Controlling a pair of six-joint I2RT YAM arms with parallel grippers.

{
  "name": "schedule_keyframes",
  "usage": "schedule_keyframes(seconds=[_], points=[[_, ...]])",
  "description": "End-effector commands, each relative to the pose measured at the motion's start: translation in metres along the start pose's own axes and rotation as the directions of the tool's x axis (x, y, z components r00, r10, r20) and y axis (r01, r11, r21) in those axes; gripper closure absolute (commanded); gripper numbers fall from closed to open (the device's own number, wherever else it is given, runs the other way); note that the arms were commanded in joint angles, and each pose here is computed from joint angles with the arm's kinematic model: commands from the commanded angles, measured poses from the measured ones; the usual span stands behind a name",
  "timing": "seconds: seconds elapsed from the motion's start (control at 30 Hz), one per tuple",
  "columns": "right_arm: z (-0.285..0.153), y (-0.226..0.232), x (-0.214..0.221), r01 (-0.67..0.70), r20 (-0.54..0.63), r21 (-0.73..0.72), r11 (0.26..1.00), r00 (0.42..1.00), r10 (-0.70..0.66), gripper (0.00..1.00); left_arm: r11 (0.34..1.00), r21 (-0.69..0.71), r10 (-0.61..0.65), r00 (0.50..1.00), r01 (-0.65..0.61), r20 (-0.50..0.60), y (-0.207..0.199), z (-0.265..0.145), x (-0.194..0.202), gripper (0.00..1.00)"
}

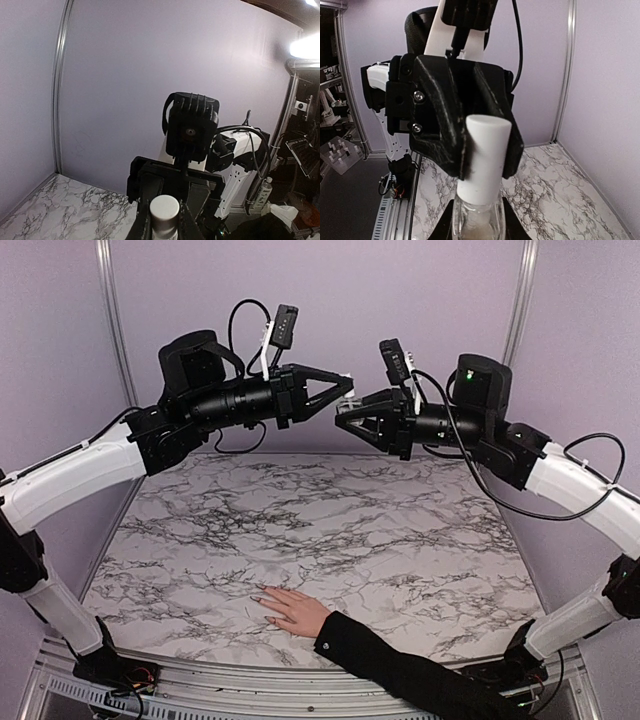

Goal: Paint the nails
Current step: Screw the nail polish bottle.

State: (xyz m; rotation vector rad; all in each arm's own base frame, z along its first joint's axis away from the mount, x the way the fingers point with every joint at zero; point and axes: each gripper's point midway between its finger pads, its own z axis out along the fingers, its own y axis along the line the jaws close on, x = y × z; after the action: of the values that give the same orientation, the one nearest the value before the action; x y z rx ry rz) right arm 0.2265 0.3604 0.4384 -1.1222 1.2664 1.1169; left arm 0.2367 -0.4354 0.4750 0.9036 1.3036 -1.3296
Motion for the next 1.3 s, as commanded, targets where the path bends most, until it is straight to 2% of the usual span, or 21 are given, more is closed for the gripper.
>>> schedule_keyframes(seconds=[0.0,0.37,0.53,0.63,0.93,1.07,1.17,1.27], points=[[-0.024,0.048,-0.093,0.224,0.266,-0.162,0.961,0.948,-0.176,1.00,0.979,0.193,-0.035,0.983,0.071,-0.181,-0.023,-0.002,0.060,1.00],[-0.028,0.087,-0.111,0.254,0.326,-0.346,0.903,0.935,-0.138,1.00,0.900,0.411,-0.040,0.966,0.146,-0.256,-0.048,-0.003,0.071,0.99],[-0.026,0.091,-0.109,0.253,0.317,-0.359,0.898,0.938,-0.137,1.00,0.896,0.412,-0.058,0.963,0.167,-0.264,-0.043,-0.006,0.068,0.96],[-0.025,0.089,-0.105,0.252,0.308,-0.348,0.903,0.940,-0.144,1.00,0.914,0.373,-0.066,0.968,0.156,-0.243,-0.036,-0.007,0.059,0.93],[-0.020,0.080,-0.093,0.238,0.278,-0.301,0.924,0.948,-0.153,1.00,0.975,0.210,-0.044,0.991,0.070,-0.128,-0.017,-0.017,0.021,0.55],[-0.014,0.060,-0.083,0.214,0.234,-0.189,0.958,0.958,-0.168,1.00,0.996,0.085,-0.010,0.998,0.015,-0.055,-0.007,-0.029,0.000,0.49],[-0.010,0.027,-0.076,0.197,0.180,0.002,0.980,0.964,-0.194,1.00,1.000,0.012,0.011,1.000,-0.011,-0.018,-0.002,-0.036,-0.009,0.46],[-0.014,-0.012,-0.071,0.164,0.125,0.224,0.961,0.973,-0.195,1.00,0.993,-0.114,0.016,1.000,-0.013,0.022,0.014,-0.042,-0.018,0.45]])
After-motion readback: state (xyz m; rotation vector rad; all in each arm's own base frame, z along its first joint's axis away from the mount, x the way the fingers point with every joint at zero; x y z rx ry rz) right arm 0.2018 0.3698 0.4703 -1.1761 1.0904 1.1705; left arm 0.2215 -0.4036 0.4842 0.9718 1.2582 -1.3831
